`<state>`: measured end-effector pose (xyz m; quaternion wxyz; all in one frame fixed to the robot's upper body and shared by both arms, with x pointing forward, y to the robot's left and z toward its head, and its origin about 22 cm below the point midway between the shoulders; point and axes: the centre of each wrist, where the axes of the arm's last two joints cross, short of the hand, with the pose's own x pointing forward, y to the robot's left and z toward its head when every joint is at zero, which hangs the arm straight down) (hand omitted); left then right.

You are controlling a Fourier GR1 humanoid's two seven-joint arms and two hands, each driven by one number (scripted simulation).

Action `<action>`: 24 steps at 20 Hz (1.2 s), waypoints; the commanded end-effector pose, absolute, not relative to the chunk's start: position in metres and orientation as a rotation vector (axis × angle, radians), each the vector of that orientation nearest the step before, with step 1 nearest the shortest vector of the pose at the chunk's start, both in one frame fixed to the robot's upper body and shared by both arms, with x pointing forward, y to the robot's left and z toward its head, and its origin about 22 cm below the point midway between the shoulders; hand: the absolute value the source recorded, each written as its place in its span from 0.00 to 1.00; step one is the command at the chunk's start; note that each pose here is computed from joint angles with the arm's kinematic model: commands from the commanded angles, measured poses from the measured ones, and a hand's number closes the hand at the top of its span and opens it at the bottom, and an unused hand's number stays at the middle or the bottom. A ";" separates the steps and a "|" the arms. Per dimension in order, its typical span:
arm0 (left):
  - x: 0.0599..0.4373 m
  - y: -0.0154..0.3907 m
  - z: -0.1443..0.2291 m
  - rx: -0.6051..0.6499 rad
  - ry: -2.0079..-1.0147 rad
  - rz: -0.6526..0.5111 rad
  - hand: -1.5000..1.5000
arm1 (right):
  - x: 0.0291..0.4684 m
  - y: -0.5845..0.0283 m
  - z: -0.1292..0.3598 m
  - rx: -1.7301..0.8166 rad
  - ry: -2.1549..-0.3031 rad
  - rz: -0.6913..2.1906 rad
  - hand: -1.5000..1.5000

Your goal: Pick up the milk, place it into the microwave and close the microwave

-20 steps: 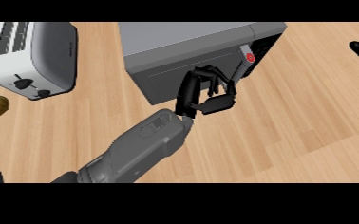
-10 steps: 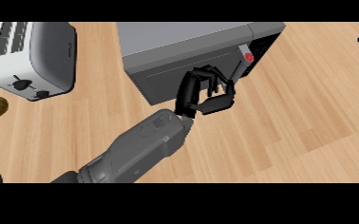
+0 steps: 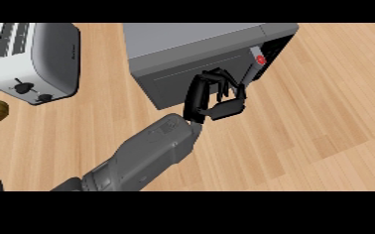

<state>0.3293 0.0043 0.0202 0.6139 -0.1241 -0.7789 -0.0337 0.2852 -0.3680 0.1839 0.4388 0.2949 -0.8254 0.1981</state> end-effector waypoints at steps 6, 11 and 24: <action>0.356 0.008 0.037 -0.229 -1.841 -0.035 1.00 | 0.287 -0.363 0.184 0.828 -2.008 0.542 0.00; 0.357 0.007 0.039 -0.245 -1.844 -0.023 1.00 | 0.288 -0.365 0.188 0.841 -2.003 0.548 0.00; 0.356 0.003 0.038 -0.252 -1.885 -0.102 1.00 | 0.289 -0.368 0.204 0.884 -1.994 0.611 0.00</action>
